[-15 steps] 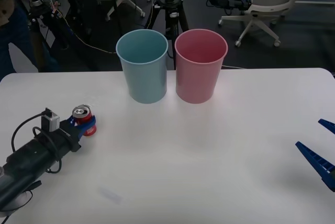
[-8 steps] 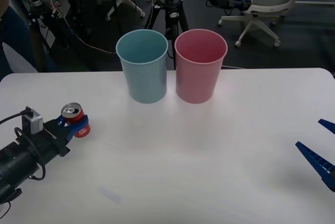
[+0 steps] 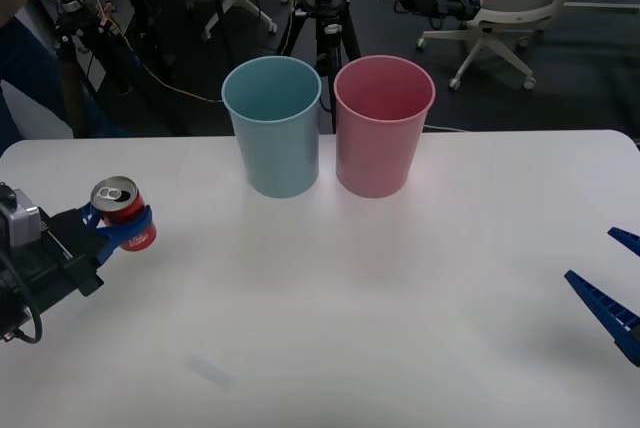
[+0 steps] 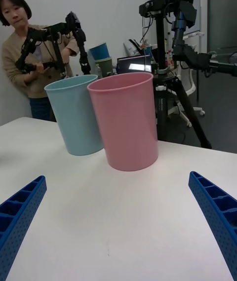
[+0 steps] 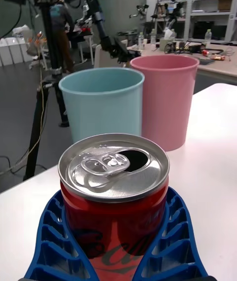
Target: Grasp the object on the table and drop it into the matching bin: aluminum can to the light blue bin, PET bottle to the pink bin.
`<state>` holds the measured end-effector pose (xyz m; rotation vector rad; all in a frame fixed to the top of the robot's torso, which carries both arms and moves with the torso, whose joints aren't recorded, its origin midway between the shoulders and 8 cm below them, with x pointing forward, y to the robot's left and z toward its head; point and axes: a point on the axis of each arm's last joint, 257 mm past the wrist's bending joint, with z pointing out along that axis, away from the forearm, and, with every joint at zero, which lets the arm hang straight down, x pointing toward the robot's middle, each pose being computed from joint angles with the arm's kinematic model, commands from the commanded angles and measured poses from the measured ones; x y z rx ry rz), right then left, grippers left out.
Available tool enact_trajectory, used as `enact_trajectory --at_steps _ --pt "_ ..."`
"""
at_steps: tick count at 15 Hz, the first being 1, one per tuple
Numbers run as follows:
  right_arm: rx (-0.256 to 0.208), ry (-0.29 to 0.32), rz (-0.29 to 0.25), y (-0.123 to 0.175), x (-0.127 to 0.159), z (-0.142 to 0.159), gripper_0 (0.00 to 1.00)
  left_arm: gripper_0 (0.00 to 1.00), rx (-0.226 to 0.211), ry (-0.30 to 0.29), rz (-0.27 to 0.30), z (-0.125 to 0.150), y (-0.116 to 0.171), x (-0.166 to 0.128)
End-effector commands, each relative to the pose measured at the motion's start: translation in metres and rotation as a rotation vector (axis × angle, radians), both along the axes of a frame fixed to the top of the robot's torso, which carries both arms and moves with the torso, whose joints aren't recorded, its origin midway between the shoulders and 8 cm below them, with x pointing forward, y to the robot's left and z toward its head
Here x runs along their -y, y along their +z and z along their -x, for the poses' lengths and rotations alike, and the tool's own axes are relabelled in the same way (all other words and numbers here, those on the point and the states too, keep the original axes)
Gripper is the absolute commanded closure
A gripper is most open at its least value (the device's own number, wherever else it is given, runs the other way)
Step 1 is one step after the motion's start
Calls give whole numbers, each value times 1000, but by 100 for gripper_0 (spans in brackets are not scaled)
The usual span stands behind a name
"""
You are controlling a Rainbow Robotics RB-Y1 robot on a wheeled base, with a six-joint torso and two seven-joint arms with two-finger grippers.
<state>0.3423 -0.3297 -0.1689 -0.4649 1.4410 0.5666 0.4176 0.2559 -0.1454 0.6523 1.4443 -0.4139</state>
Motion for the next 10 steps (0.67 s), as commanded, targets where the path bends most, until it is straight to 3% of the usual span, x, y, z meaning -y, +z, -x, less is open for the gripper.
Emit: enact_trajectory --at_steps 1,4,7,10 --pt "0 0 0 0 0 0 0 100 35 -64 -12 -3 34 16" --pt "0 0 0 0 0 0 0 100 32 -116 -3 -17 74 24" --pt "0 0 0 0 0 0 0 100 39 -108 -17 -35 108 19" --pt "0 0 0 0 0 0 0 100 31 -140 35 -44 140 32"
